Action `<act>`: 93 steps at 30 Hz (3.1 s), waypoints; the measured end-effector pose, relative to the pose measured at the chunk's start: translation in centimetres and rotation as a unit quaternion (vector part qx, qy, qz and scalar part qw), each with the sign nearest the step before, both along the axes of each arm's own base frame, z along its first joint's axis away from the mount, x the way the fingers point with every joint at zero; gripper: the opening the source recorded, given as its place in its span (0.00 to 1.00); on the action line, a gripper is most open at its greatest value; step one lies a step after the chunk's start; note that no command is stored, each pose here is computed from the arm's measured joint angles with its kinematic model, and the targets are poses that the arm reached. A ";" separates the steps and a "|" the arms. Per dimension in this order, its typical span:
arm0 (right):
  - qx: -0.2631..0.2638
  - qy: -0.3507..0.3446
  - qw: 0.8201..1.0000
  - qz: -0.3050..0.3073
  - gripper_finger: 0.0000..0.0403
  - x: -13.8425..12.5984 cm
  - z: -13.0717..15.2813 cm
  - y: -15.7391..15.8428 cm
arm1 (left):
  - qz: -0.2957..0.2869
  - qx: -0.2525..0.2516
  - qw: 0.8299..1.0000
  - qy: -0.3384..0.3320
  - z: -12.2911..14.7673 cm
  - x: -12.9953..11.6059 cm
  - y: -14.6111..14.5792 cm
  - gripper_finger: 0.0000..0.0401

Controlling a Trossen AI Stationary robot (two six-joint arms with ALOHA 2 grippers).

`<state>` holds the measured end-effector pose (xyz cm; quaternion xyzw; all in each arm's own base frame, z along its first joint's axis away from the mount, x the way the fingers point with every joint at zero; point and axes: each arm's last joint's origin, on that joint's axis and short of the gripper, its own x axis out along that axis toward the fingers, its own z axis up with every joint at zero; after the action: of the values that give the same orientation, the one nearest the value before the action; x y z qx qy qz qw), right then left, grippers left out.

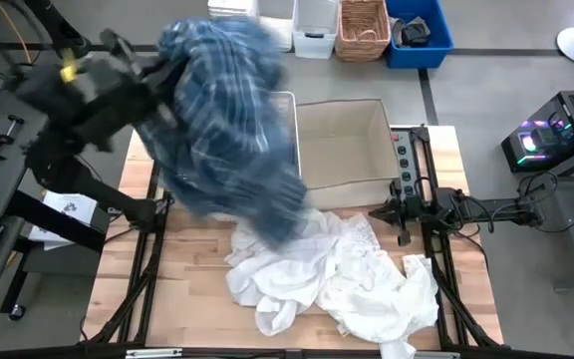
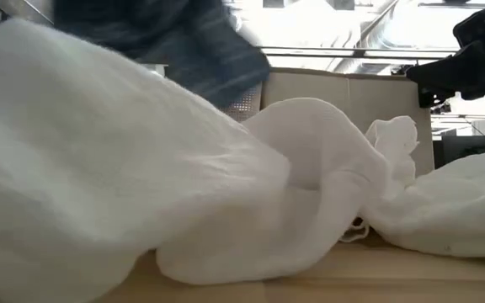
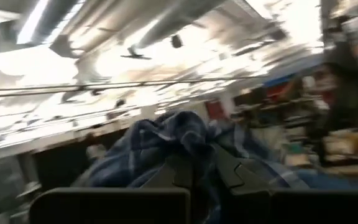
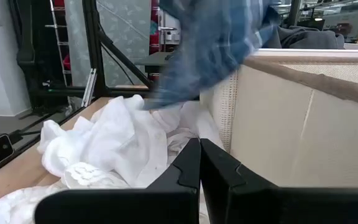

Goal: Sort clothes
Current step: Put the blue patterned long sleeve into the white bin

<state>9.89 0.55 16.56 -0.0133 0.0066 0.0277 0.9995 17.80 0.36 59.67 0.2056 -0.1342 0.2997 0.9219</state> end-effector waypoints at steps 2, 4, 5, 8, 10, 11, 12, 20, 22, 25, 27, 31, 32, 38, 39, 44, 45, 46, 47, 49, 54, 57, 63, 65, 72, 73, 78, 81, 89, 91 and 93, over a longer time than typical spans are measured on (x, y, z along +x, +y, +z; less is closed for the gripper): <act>0.000 0.000 1.000 0.000 0.00 0.0 0.0 0.0 | 0.009 0.004 0.999 -0.044 0.5 0.1 1.3 0.00; 0.000 0.000 1.000 0.000 0.00 0.0 0.0 0.0 | -0.015 0.006 0.994 -0.106 1.3 -0.4 2.1 0.00; 0.000 0.000 1.000 0.000 0.00 0.0 0.0 0.0 | -0.034 0.013 0.989 -0.141 1.9 -1.2 2.3 0.00; 0.000 0.000 1.000 0.000 0.00 0.0 0.0 0.0 | -0.068 0.033 0.973 -0.218 3.7 -3.2 2.7 0.00; 0.000 0.000 1.000 0.000 0.00 0.0 0.0 0.0 | -0.081 0.046 0.961 -0.262 4.5 -3.4 3.1 0.00; 0.000 0.000 1.000 0.000 0.00 0.0 0.0 0.0 | -0.090 0.052 0.955 -0.277 4.8 -3.1 3.3 0.00; 0.000 0.000 1.000 0.000 0.00 0.0 0.0 0.0 | -0.102 0.058 0.950 -0.290 5.0 -2.7 3.6 0.00; 0.000 0.000 1.000 0.000 0.00 0.0 0.0 0.0 | -0.005 0.046 0.978 -0.201 4.4 -0.3 6.2 0.00; 0.000 0.000 1.000 0.000 0.00 0.0 0.0 0.0 | 0.066 0.037 0.984 -0.163 3.6 0.5 7.3 0.00; 0.000 0.000 1.000 0.000 0.00 0.0 0.0 0.0 | 0.158 0.021 0.982 -0.106 2.5 1.4 8.7 0.00; 0.000 0.000 1.000 0.000 0.00 0.0 0.0 0.0 | 0.211 0.019 0.975 -0.068 1.9 1.7 9.4 0.00; 0.000 0.000 1.000 0.000 0.00 0.0 0.0 0.0 | 0.296 0.024 0.952 -0.071 2.5 0.0 10.1 0.00; 0.000 0.000 1.000 0.000 0.00 0.0 0.0 0.0 | 0.300 0.024 0.951 -0.078 2.6 -0.3 10.3 0.00; 0.000 0.000 1.000 0.000 0.00 0.0 0.0 0.0 | 0.239 -0.018 0.969 -0.056 1.3 0.5 11.6 0.00; 0.000 0.000 1.000 0.000 0.00 0.0 0.0 0.0 | 0.222 -0.033 0.974 -0.039 0.8 1.0 11.7 0.00; 0.000 0.000 1.000 0.000 0.00 0.0 0.0 0.0 | 0.080 -0.136 0.987 0.016 -1.4 2.1 11.7 0.00; 0.000 0.000 1.000 0.000 0.00 0.0 0.0 0.0 | 0.039 -0.159 0.986 0.030 -1.8 2.3 11.5 0.00; 0.000 0.000 1.000 0.000 0.00 0.0 0.0 0.0 | -0.003 -0.179 0.983 0.046 -2.4 2.8 11.4 0.00; 0.000 0.000 1.000 0.000 0.00 0.0 0.0 0.0 | -0.040 -0.197 0.977 0.067 -3.2 3.4 11.1 0.00; 0.000 0.000 1.000 0.000 0.00 0.0 0.0 0.0 | -0.077 -0.234 0.963 0.112 -5.5 4.6 10.6 0.00; 0.000 0.000 1.000 0.000 0.00 0.0 0.0 0.0 | -0.108 -0.279 0.942 0.151 -12.3 6.0 8.5 0.00; 0.000 0.000 1.000 0.000 0.00 0.0 0.0 0.0 | -0.107 -0.299 0.943 0.094 -16.7 4.9 7.3 0.00; 0.000 0.000 1.000 0.000 0.00 0.0 0.0 0.0 | 0.000 -0.350 0.937 0.020 -24.6 1.2 6.5 0.00; 0.000 0.000 1.000 0.000 0.00 0.0 0.0 0.0 | 0.047 -0.382 0.923 0.001 -27.1 0.4 6.6 0.00; 0.000 0.000 1.000 0.000 0.00 0.0 0.0 0.0 | 0.159 -0.481 0.862 0.033 -33.9 1.1 7.2 0.00; 0.000 0.000 1.000 0.000 0.00 0.0 0.0 0.0 | 0.182 -0.481 0.856 0.060 -34.6 1.3 7.3 0.00; 0.000 0.000 1.000 0.000 0.00 0.0 0.0 0.0 | 0.190 -0.456 0.850 0.185 -34.3 3.3 8.3 0.00; 0.000 0.000 1.000 0.000 0.00 0.0 0.0 0.0 | 0.190 -0.416 0.842 0.286 -33.0 4.8 9.0 0.00; 0.000 0.000 1.000 0.001 0.00 0.0 0.0 0.0 | 0.148 -0.334 0.740 0.565 -33.5 8.9 11.9 0.00; 0.000 0.000 1.000 0.001 0.00 0.0 0.0 0.0 | 0.124 -0.325 0.708 0.614 -34.6 9.8 12.1 0.00; 0.000 0.000 1.000 0.001 0.00 0.0 0.0 0.0 | 0.099 -0.318 0.665 0.668 -36.8 10.6 12.2 0.00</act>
<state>9.89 0.55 16.56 -0.0132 0.0064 0.0285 0.9995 28.37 12.60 22.82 0.0568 0.6422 0.1962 0.7388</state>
